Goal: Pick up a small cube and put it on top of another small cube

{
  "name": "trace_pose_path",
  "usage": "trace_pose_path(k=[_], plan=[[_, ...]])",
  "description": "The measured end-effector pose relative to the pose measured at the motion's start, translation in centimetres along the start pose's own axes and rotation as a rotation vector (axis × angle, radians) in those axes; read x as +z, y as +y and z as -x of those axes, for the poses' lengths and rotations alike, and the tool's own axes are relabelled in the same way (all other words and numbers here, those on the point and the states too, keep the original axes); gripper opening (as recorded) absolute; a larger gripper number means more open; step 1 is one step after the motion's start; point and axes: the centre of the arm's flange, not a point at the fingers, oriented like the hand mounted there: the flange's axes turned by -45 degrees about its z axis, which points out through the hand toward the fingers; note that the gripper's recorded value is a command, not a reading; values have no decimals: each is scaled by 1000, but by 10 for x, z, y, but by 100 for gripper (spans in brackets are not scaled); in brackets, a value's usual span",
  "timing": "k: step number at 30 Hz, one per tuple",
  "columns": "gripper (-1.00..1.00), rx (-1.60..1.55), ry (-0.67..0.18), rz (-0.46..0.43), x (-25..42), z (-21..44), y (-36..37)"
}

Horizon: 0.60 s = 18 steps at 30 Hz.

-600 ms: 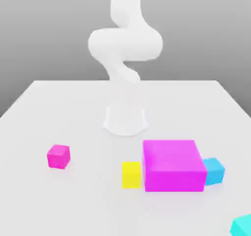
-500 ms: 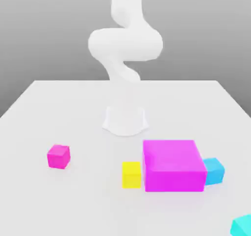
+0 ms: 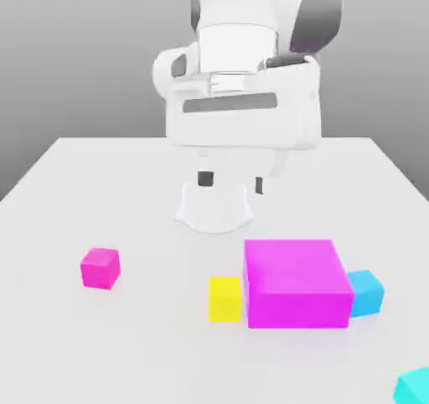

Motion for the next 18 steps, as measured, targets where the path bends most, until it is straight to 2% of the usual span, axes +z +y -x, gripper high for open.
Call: trace_pose_path(k=[12, 18], plan=[[0, 565, -114, 261, 126, 74, 106], [0, 615, -107, 282, 150, 79, 114]])
